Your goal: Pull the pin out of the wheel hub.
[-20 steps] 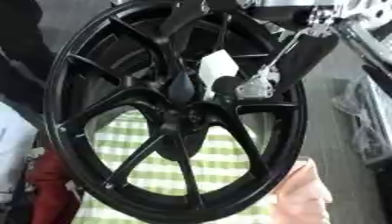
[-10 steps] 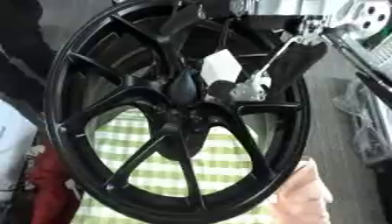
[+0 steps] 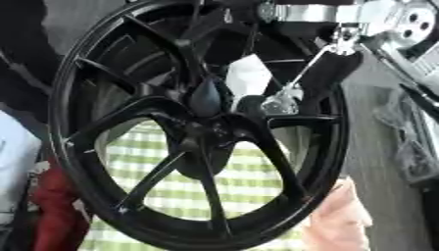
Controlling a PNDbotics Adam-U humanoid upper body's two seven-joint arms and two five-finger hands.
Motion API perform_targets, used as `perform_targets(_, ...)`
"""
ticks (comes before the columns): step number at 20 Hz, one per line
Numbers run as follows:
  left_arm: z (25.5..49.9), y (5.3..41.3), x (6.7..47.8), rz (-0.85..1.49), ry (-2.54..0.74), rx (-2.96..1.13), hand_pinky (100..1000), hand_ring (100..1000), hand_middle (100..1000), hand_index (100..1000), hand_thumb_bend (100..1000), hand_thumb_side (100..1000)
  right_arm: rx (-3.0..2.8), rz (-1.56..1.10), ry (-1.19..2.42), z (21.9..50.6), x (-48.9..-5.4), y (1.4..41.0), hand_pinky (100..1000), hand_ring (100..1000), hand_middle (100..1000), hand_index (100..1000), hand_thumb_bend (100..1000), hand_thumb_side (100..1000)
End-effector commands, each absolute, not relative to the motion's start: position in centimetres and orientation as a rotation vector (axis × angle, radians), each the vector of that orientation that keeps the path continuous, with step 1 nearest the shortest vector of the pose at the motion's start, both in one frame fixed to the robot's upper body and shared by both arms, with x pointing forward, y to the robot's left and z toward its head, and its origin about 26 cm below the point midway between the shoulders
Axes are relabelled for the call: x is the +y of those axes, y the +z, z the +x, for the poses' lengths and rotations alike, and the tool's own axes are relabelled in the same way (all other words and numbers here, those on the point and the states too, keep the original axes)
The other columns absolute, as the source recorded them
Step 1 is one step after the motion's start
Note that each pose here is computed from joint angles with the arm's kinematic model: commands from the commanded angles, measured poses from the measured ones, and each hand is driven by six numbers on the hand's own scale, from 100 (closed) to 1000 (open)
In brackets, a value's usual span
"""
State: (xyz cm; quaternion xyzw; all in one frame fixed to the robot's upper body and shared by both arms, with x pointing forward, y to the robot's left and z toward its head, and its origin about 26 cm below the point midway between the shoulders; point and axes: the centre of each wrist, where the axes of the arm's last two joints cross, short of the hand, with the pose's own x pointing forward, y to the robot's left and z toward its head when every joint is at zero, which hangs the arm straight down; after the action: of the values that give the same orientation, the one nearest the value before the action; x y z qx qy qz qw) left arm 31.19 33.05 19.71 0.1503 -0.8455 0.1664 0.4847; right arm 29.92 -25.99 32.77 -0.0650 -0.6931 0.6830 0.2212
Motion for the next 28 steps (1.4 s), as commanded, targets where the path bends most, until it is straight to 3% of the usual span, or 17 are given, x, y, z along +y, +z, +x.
perform_targets(1,30.8,20.8,33.5,0.390,0.394,-2.092,538,667,704,764,126,825,-1.915,-0.269,1.895,29.8,-26.6,33.6,968,896,769,928,349,100)
perform_targets(28,30.9,20.7,33.5,0.384,0.396,-2.089,538,662,703,764,124,830,-1.832,-0.427,1.901,31.9,-28.3,32.1,954,872,708,871,350,100)
